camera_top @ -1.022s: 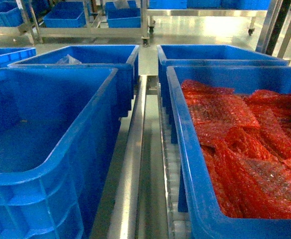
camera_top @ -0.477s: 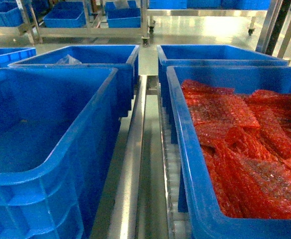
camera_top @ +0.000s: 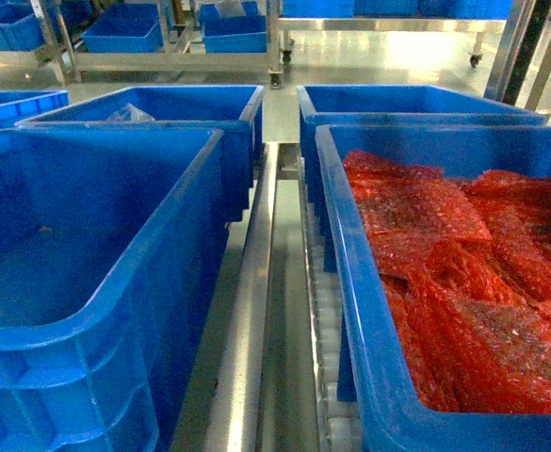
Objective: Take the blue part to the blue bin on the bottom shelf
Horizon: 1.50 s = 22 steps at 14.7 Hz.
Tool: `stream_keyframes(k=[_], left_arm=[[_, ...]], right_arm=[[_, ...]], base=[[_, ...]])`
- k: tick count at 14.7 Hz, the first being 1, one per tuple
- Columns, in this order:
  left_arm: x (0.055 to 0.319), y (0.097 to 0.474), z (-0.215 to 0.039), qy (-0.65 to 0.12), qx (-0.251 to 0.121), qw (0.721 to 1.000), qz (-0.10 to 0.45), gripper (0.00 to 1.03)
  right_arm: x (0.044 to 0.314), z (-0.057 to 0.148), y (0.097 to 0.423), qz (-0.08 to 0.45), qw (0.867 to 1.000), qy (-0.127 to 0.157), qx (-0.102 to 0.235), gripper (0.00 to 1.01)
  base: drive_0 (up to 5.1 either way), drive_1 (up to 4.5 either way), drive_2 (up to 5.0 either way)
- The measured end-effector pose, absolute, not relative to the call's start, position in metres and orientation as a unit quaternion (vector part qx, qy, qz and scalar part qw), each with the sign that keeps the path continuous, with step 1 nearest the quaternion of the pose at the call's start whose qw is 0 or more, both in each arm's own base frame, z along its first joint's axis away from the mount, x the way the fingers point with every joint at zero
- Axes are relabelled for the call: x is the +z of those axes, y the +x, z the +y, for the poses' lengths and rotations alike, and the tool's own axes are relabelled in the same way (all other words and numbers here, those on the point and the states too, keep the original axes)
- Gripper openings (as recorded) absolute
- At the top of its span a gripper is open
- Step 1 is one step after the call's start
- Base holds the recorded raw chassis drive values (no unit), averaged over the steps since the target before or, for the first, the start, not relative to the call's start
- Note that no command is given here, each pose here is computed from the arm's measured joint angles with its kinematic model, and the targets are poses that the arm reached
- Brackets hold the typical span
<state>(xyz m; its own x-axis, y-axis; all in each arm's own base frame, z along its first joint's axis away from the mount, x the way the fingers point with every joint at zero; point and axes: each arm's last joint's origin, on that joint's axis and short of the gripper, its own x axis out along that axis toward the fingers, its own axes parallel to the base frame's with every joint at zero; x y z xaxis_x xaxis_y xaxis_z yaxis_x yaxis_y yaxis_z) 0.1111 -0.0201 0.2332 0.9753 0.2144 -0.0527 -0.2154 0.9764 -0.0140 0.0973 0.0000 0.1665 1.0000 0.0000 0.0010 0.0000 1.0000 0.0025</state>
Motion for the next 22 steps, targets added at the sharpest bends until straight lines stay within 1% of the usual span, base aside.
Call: stream_keyframes(k=[3, 7, 8, 9, 10, 11, 12, 13, 17, 18, 19, 21, 22], left_arm=[[0.236, 0.117, -0.02, -0.012, 0.106, 0.994, 0.019, 0.43], [0.242, 0.139, -0.02, -0.007, 0.096, 0.995, 0.006, 0.43], [0.244, 0.164, -0.022, -0.01, 0.074, 0.997, 0.003, 0.43], [0.232, 0.211, -0.03, -0.042, 0.03, 0.997, 0.054, 0.43], [0.22, 0.221, -0.037, -0.039, 0.02, 0.996, 0.08, 0.43], [0.223, 0.222, -0.037, -0.042, 0.024, 0.996, 0.073, 0.83], [0.223, 0.222, -0.037, -0.042, 0.024, 0.996, 0.073, 0.99], [0.223, 0.222, -0.037, -0.042, 0.024, 0.996, 0.073, 0.97], [0.223, 0.222, -0.037, -0.042, 0.024, 0.996, 0.073, 0.98], [0.225, 0.218, -0.034, -0.032, 0.003, 0.999, 0.013, 0.85], [0.219, 0.207, -0.028, -0.022, 0.0, 1.0, -0.005, 0.73], [0.202, 0.189, -0.019, -0.009, 0.003, 1.0, 0.006, 0.47], [0.197, 0.181, -0.016, -0.008, 0.003, 1.0, 0.006, 0.33]], right_arm=[[0.167, 0.0, 0.097, 0.0, 1.0, 0.001, 0.0, 0.98], [0.167, 0.0, 0.097, 0.0, 1.0, 0.001, 0.0, 0.98], [0.167, 0.0, 0.097, 0.0, 1.0, 0.001, 0.0, 0.98], [0.167, 0.0, 0.097, 0.0, 1.0, 0.001, 0.0, 0.98], [0.167, 0.0, 0.097, 0.0, 1.0, 0.001, 0.0, 0.98], [0.167, 0.0, 0.097, 0.0, 1.0, 0.001, 0.0, 0.98], [0.167, 0.0, 0.097, 0.0, 1.0, 0.001, 0.0, 0.98], [0.167, 0.0, 0.097, 0.0, 1.0, 0.001, 0.0, 0.98], [0.167, 0.0, 0.097, 0.0, 1.0, 0.001, 0.0, 0.98], [0.167, 0.0, 0.097, 0.0, 1.0, 0.001, 0.0, 0.98], [0.167, 0.0, 0.097, 0.0, 1.0, 0.001, 0.0, 0.98], [0.167, 0.0, 0.097, -0.001, 1.0, 0.001, 0.0, 0.98], [0.167, 0.0, 0.097, 0.0, 1.0, 0.001, 0.0, 0.98]], base=[[0.0, 0.0, 0.0], [0.0, 0.0, 0.0], [0.0, 0.0, 0.0], [0.0, 0.0, 0.0], [0.0, 0.0, 0.0], [0.0, 0.0, 0.0], [0.0, 0.0, 0.0], [0.0, 0.0, 0.0], [0.0, 0.0, 0.0], [0.0, 0.0, 0.0], [0.0, 0.0, 0.0], [0.0, 0.0, 0.0], [0.0, 0.0, 0.0]])
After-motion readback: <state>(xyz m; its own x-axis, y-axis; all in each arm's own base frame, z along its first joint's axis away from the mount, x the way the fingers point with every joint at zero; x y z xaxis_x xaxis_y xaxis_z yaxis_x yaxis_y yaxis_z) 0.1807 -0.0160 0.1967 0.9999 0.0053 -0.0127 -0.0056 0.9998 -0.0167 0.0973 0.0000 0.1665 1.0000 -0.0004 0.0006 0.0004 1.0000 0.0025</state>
